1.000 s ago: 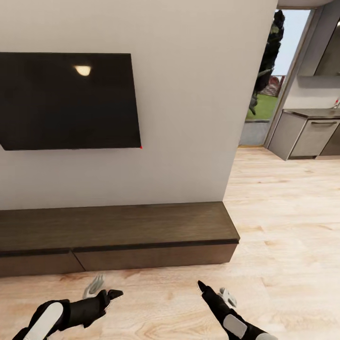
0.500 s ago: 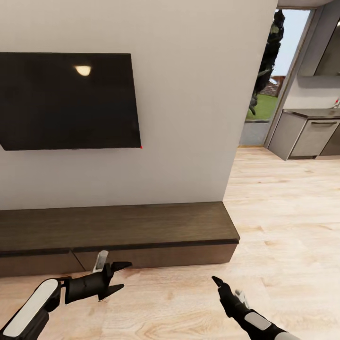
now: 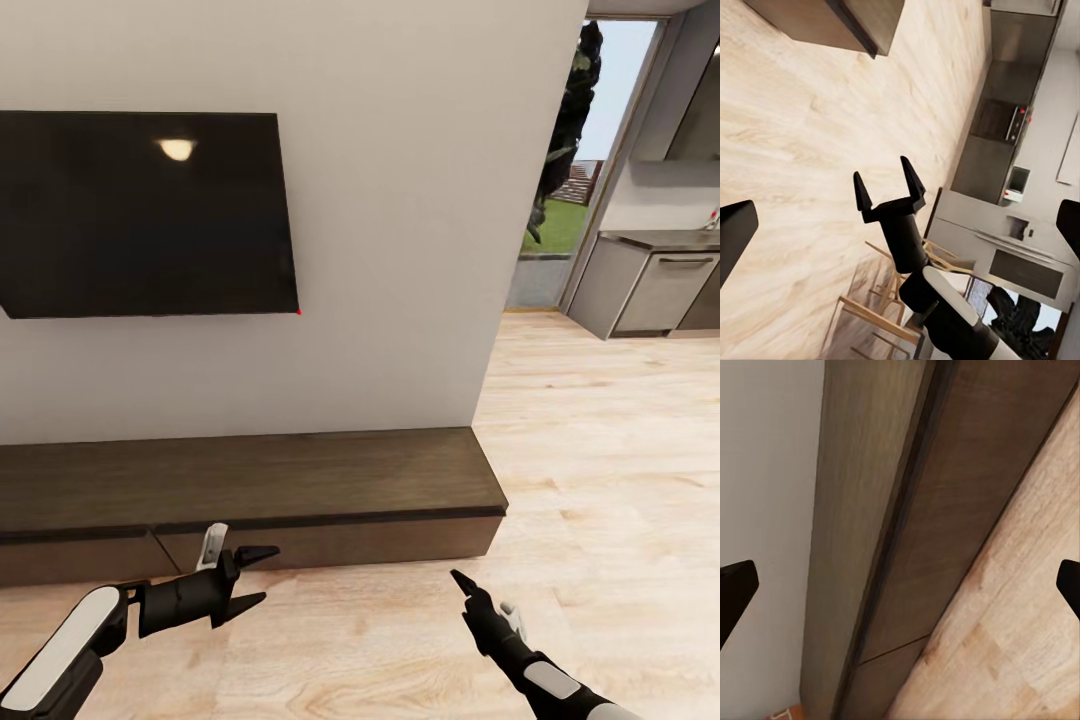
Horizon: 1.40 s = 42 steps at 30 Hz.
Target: Place each of the two pumpkins and all three candles from the living room inside a cabinet in the living room (use any cabinet), then make sure every cabinet is closed, and position the cauldron so it is next to a table in the living room.
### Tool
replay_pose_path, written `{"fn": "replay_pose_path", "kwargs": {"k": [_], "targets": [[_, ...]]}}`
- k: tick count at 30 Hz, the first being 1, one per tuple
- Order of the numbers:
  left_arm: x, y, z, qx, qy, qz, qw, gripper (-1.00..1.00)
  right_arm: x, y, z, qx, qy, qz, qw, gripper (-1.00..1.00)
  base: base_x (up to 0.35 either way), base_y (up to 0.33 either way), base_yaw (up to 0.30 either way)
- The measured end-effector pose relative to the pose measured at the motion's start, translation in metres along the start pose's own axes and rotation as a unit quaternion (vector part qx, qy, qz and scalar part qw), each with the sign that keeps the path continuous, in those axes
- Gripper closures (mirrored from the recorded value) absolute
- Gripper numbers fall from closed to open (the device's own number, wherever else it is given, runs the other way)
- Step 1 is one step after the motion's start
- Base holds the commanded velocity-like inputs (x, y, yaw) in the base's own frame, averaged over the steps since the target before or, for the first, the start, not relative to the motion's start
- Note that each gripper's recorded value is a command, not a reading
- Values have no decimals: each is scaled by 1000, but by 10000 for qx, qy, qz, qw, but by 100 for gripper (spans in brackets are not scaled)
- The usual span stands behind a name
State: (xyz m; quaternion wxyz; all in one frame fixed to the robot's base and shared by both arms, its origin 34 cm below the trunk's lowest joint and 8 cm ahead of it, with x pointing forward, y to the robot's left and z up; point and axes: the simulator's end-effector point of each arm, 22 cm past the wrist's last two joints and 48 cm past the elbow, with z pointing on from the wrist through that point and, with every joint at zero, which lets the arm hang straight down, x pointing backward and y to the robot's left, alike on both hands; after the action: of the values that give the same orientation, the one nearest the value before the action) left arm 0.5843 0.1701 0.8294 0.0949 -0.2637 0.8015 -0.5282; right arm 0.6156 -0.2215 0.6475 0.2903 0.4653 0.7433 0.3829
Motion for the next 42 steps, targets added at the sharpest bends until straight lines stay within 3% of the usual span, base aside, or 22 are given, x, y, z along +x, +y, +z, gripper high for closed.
{"fn": "replay_pose_path", "kwargs": {"k": [13, 35, 39, 42], "targets": [[2, 3, 4, 7, 36, 1, 10000, -100, 0, -1, 2, -49, -10, -7, 10000, -100, 0, 0, 0], [5, 28, 23, 71, 107, 0, 9999, -100, -16, -27, 18, -46, -133, -57, 9999, -100, 0, 0, 0], [18, 33, 31, 102, 250, -113, 9996, -100, -25, -27, 14, -105, -167, -10, 9998, -100, 16, 0, 0], [23, 36, 35, 112, 286, -230, 9993, -100, -29, -29, 14, -40, -192, -124, 9997, -100, 122, 0, 0]]}}
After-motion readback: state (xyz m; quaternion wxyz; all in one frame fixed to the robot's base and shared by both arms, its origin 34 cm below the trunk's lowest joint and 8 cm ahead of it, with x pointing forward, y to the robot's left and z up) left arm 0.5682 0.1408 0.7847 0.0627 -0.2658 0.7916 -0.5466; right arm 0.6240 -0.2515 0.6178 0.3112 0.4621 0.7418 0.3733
